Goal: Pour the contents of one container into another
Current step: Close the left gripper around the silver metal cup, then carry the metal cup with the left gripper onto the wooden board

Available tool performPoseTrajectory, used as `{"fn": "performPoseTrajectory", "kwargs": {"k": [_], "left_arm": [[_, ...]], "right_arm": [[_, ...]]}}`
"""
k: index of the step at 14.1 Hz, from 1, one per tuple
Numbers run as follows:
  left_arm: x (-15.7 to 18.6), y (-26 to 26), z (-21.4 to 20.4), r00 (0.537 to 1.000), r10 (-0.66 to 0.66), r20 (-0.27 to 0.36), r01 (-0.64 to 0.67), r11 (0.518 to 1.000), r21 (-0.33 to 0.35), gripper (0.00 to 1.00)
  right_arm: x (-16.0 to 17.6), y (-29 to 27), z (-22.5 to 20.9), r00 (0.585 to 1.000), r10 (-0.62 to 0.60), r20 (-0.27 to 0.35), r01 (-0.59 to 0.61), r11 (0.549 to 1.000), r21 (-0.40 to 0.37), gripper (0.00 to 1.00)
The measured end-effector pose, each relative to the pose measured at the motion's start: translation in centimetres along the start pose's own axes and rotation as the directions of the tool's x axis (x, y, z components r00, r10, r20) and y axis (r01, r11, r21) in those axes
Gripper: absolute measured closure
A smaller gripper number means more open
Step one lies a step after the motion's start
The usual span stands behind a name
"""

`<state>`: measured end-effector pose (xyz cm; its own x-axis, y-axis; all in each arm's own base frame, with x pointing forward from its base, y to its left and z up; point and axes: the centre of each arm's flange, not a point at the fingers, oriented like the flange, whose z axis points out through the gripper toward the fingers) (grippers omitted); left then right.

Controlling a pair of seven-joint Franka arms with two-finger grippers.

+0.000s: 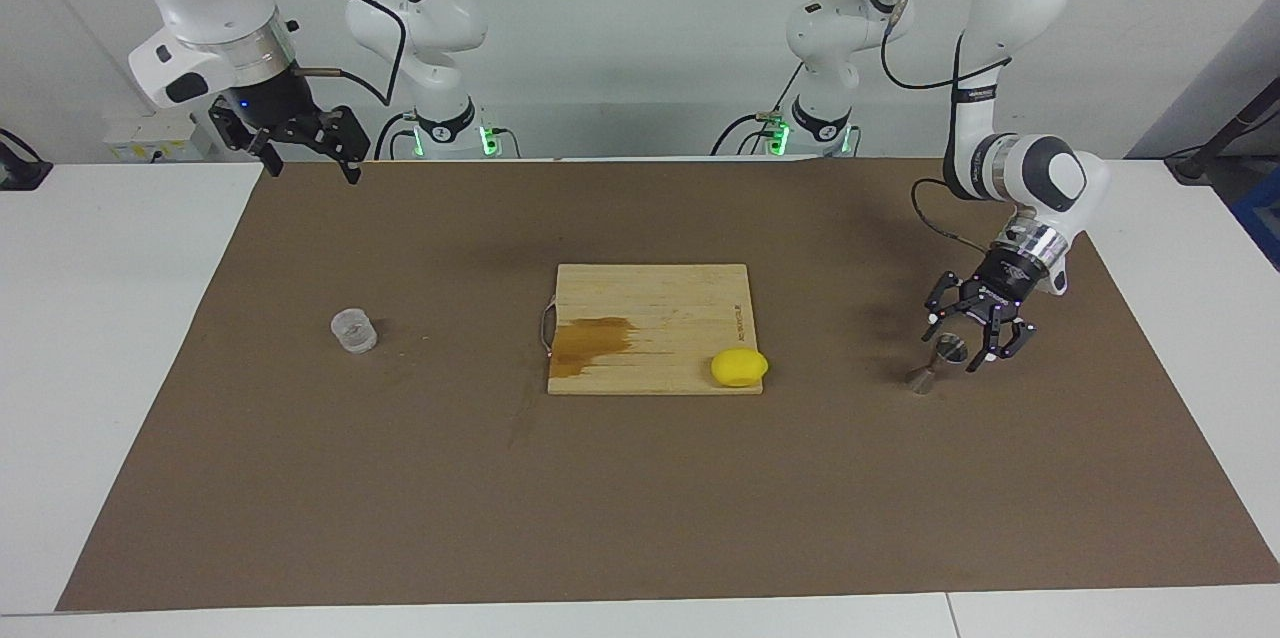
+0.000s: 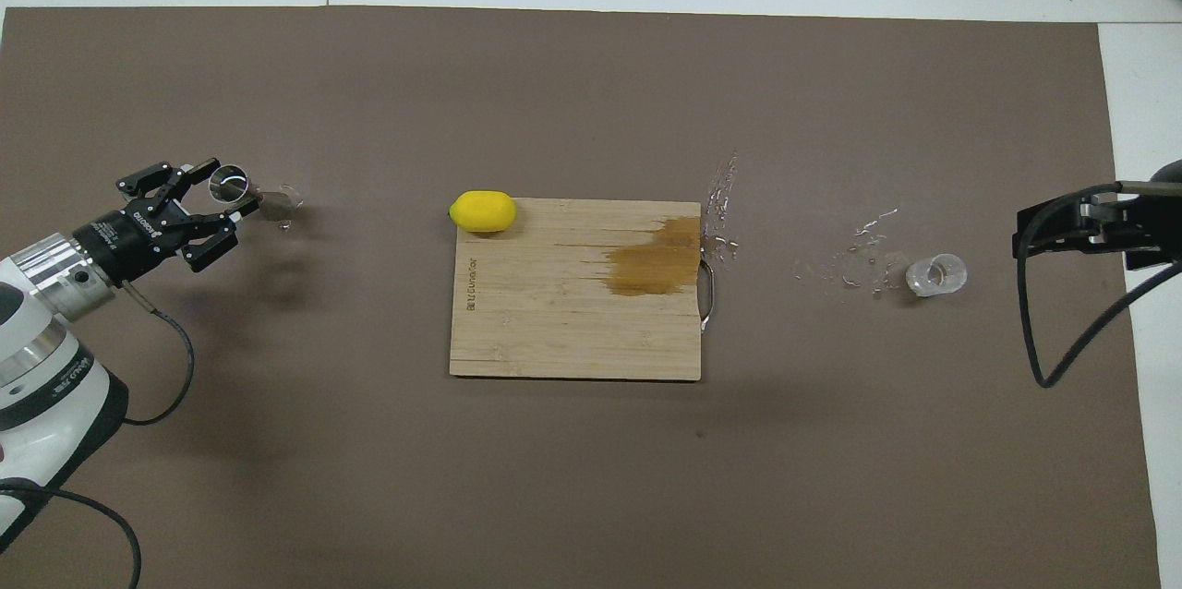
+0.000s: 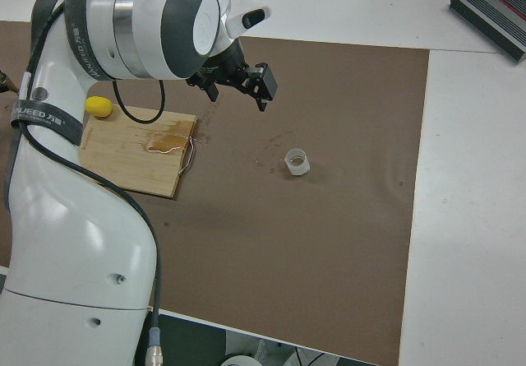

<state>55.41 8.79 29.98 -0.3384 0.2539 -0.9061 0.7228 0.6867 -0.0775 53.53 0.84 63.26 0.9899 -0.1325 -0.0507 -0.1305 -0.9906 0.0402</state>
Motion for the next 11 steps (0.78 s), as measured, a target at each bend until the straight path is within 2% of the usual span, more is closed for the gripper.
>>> {"fn": "performPoseTrajectory", "kwargs": {"k": [3, 4, 5, 11], "left_arm": [[-0.02, -0.04, 0.06, 1.000, 0.000, 0.000, 0.000, 1.000, 0.001, 0.26], [-0.03, -0.05, 0.07, 1.000, 0.000, 0.000, 0.000, 1.000, 0.002, 0.34], [-0.04, -0.07, 0.10, 1.000, 0.002, 0.001, -0.002, 1.000, 0.002, 0.49], [-0.46, -0.48, 0.68, 0.998, 0.058, 0.012, -0.058, 0.998, 0.023, 0.50]], "right_arm": [[0.00, 0.00, 0.00, 1.000, 0.000, 0.000, 0.000, 1.000, 0.000, 0.00], [0.00, 0.00, 0.00, 1.000, 0.000, 0.000, 0.000, 1.000, 0.000, 0.00], [0.00, 0.00, 0.00, 1.000, 0.000, 0.000, 0.000, 1.000, 0.000, 0.00], [0.00, 0.00, 0.00, 1.000, 0.000, 0.000, 0.000, 1.000, 0.000, 0.00]]}}
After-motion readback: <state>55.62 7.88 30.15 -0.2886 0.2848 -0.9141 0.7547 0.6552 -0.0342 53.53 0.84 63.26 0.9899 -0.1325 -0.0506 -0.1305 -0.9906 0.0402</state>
